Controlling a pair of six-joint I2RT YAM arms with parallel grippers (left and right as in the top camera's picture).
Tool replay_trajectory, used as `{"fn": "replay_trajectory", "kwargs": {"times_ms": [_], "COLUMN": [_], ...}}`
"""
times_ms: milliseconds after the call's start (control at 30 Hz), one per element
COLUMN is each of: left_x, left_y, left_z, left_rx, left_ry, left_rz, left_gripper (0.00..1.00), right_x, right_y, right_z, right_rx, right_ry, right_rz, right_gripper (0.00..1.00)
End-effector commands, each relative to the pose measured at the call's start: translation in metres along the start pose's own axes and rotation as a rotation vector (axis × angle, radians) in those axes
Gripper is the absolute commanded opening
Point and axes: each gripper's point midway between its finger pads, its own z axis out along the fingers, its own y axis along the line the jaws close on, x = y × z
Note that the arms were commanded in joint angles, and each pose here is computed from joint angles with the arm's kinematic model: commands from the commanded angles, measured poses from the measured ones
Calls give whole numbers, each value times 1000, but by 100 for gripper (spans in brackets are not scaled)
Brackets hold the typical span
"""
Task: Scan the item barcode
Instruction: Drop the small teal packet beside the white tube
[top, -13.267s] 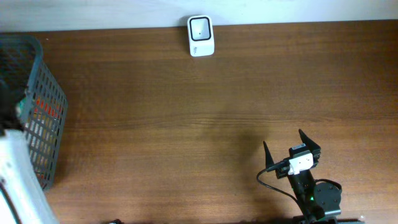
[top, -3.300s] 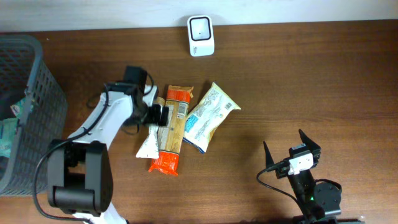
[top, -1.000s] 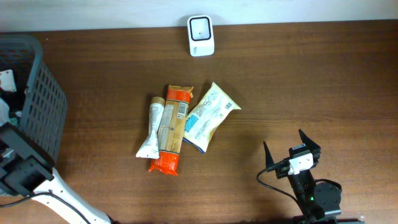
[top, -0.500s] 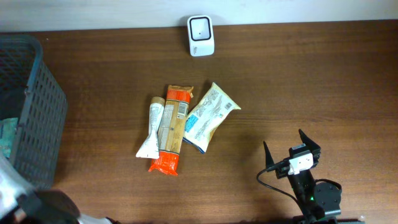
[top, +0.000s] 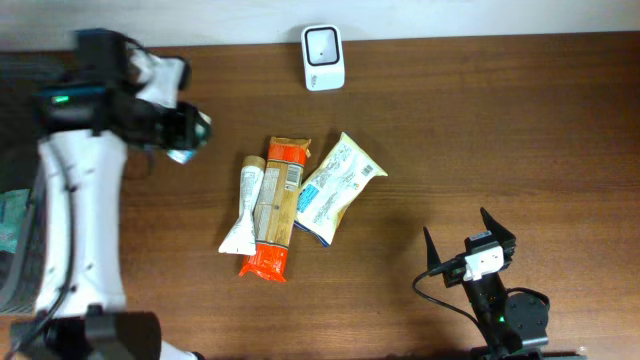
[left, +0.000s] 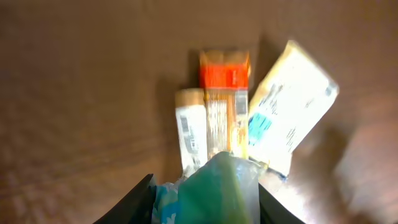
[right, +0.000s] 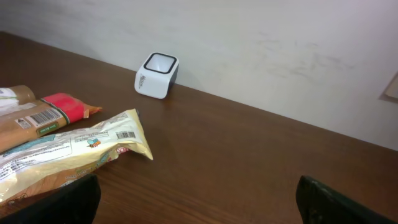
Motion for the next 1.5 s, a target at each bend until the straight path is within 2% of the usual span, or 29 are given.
{"fn": "replay_trajectory", "kwargs": {"times_ms": [0, 200, 333, 367, 400, 433, 600, 733, 867, 933, 1033, 1100, 1200, 1300, 1467], "left_x": [36, 82, 102, 102, 102, 100, 79, 25, -42, -77, -96, -92, -57, -15, 45], "left_y": [-1, 5, 18, 18, 19, 19, 16, 5, 2, 15, 42, 71, 142, 191, 251], "left_z": [66, 145, 165, 166, 166, 167, 156, 113, 37, -25, -100, -140, -188, -200, -182], "left_rx": [-70, -86, -126, -128, -128, -128, -128, -128, -176, -255, -381, -486, -672, -736, -789], "left_ry": [208, 375, 446, 449, 445, 438, 391, 266, 26, -161, -347, -418, -460, -412, -273], "left_rz": [-7, -96, -102, -102, -102, -100, -91, -68, -41, -47, -92, -153, -406, -617, -789], "left_gripper": [41, 44, 53, 62, 86, 99, 99, 99, 99, 99, 99, 99, 99, 99, 99], "right_x": [3, 3, 3, 3, 3, 3, 3, 3, 3, 3, 4, 3, 3, 3, 3], "right_y": [-2, -2, -2, -2, -2, -2, -2, -2, -2, -2, -2, -2, -2, -2, -2], "right_z": [0, 0, 0, 0, 0, 0, 0, 0, 0, 0, 0, 0, 0, 0, 0], "right_rx": [11, 11, 11, 11, 11, 11, 11, 11, 11, 11, 11, 11, 11, 11, 11], "right_ry": [6, 6, 6, 6, 6, 6, 6, 6, 6, 6, 7, 6, 6, 6, 6], "right_rz": [5, 5, 5, 5, 5, 5, 5, 5, 5, 5, 5, 5, 5, 5, 5], "right_gripper": [99, 99, 99, 99, 99, 99, 99, 99, 99, 99, 99, 99, 99, 99, 99]}}
